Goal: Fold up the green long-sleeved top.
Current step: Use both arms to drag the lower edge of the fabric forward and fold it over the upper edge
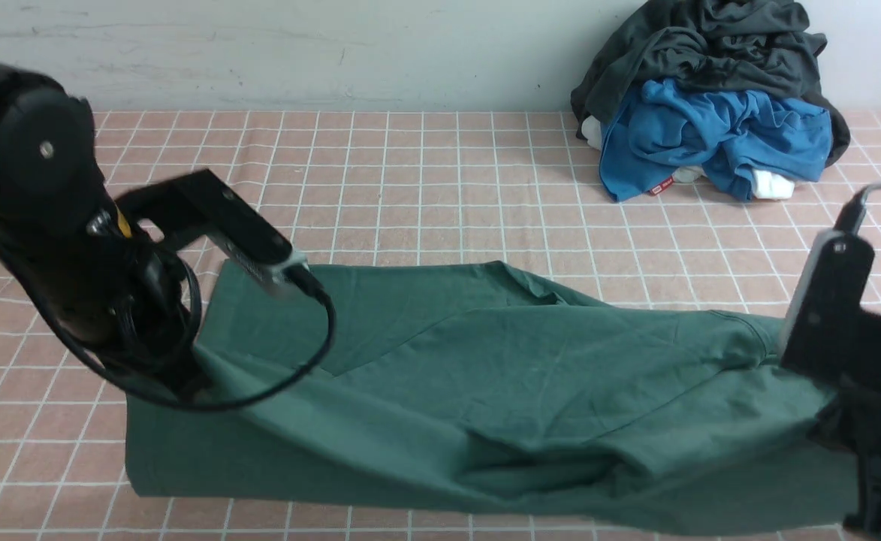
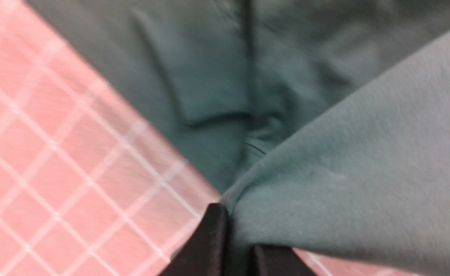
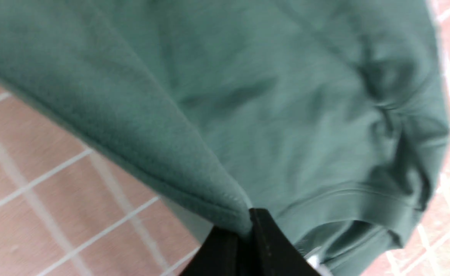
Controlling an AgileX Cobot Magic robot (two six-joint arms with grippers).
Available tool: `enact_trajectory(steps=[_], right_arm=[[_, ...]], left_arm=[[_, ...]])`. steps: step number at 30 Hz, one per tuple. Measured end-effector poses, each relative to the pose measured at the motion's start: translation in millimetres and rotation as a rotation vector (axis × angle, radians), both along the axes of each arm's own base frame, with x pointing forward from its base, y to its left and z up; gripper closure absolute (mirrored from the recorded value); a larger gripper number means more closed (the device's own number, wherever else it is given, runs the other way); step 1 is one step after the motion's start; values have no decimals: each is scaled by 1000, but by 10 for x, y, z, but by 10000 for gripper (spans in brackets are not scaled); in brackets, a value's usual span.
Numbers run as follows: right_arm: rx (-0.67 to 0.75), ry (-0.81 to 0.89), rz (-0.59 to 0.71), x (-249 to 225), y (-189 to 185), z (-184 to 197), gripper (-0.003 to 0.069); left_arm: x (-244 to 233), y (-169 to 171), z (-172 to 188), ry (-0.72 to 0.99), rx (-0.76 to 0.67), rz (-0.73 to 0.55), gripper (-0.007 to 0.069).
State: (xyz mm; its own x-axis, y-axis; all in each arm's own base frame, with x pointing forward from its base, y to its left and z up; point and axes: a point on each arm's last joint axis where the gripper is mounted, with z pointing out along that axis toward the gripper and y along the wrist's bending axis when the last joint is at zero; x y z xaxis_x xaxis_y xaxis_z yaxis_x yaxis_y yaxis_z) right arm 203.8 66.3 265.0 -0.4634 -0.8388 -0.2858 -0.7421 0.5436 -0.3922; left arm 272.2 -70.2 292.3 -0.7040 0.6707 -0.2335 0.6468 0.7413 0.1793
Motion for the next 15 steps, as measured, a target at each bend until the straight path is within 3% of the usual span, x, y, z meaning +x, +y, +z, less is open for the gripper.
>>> enact_trajectory(steps=[6,15], right_arm=[[51,36,-128,680,-66,24,654],[96,158,-228,1552,-93,-293,654]], left_arm=[[411,161,120,-48,-12,57,605],[997,175,-336,-5,-1,74,605]])
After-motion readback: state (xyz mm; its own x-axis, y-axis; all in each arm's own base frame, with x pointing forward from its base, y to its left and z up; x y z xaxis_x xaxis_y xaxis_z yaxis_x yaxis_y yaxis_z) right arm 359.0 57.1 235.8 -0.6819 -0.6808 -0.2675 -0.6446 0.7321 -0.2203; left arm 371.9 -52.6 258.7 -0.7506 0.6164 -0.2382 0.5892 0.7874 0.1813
